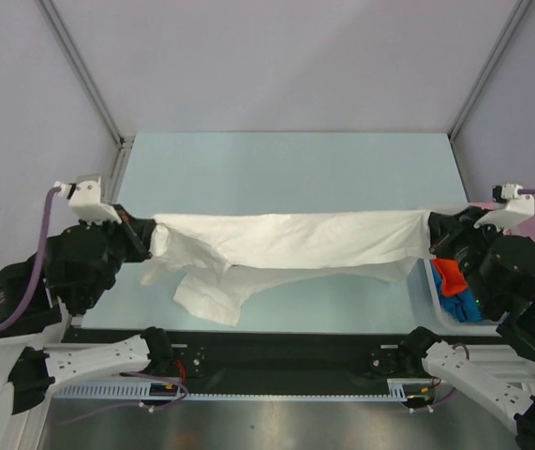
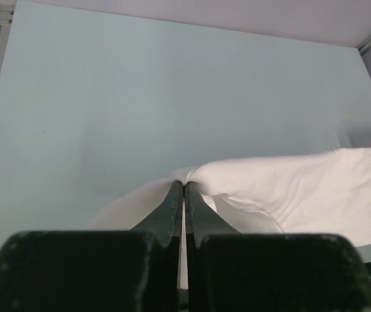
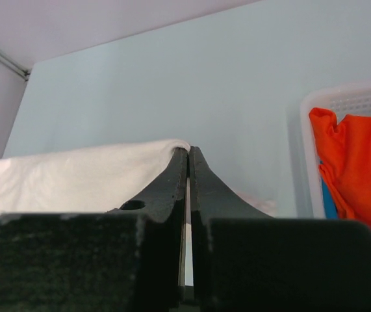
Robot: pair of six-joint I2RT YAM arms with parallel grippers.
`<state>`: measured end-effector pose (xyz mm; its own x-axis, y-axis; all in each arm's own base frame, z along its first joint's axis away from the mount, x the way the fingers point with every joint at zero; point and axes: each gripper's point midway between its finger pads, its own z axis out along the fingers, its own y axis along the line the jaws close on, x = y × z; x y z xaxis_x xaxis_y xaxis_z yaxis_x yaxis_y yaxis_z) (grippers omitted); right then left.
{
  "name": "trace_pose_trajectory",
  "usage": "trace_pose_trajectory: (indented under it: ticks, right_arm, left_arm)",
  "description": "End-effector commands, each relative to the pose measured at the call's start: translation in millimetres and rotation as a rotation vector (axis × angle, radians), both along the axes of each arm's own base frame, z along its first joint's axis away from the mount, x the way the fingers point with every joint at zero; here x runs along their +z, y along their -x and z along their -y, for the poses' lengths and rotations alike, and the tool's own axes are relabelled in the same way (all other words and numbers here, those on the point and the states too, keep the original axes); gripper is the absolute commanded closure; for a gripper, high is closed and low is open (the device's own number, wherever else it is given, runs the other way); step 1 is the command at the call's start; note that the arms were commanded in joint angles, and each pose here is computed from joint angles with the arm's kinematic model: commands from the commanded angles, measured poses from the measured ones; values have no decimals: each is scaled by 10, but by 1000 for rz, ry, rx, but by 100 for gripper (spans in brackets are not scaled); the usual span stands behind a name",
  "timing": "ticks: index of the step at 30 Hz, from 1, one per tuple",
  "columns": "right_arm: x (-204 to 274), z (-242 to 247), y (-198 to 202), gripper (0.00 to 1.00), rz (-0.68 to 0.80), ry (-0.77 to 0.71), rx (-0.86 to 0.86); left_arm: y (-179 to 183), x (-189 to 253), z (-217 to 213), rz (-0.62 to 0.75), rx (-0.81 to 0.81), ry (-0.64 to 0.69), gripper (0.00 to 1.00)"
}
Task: Fold and stack the t-shirts
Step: Flatten the tshirt out
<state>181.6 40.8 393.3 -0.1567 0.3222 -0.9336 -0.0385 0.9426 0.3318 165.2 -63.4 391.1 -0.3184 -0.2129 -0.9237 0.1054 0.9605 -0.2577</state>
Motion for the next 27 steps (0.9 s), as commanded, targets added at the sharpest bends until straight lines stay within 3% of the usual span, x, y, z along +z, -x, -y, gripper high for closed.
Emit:
trace_pose_trajectory:
  ticks: [1, 6, 13, 16, 18, 19, 21, 22, 23, 24, 25, 26, 27]
  right_arm:
    - [57, -58, -258, 100, 8, 27, -68]
    - [-59, -460, -885, 100, -17, 117, -43]
    - [-587, -314, -1965, 100, -198, 91, -125]
    - [-724, -317, -2337, 100, -224, 175, -146]
    - [-804, -287, -2562, 100, -235, 200, -168]
    - [-962, -306, -2772, 100, -270, 208, -169]
    - [-1109, -206, -2999, 100, -324, 170, -171]
    - [-1270, -207, -3182, 100, -389, 169, -171]
    - [-1335, -190, -3250, 99, -428, 154, -170]
    - [-1441, -98, -3322, 94, -487, 155, -188]
    - [-1418, -85, -3369, 87, -521, 155, -189]
    - [-1512, -99, -3388, 68, -605, 171, -173]
    - [-1506, -95, -3367, 59, -633, 187, -166]
  left_arm:
    - [-236, 124, 229, 31, 29, -74, 100]
    - [-876, 38, 365, 13, 98, -176, 100]
    - [-2000, -637, 169, -170, 173, -211, 100]
    - [-2428, -566, 141, -140, 170, -213, 100]
    - [-2782, -768, 119, -186, 182, -248, 100]
    - [-2950, -542, 127, -144, 185, -242, 99]
    - [-3261, -925, 98, -269, 195, -308, 82]
    - [-3404, -546, 88, -195, 214, -294, 77]
    - [-3517, -841, 70, -282, 219, -343, 68]
    - [-3541, -706, 40, -251, 239, -332, 58]
    - [-3520, -782, 30, -267, 247, -325, 45]
    - [-3475, -771, -39, -267, 288, -327, 24]
    - [-3367, -663, -65, -251, 319, -299, 14]
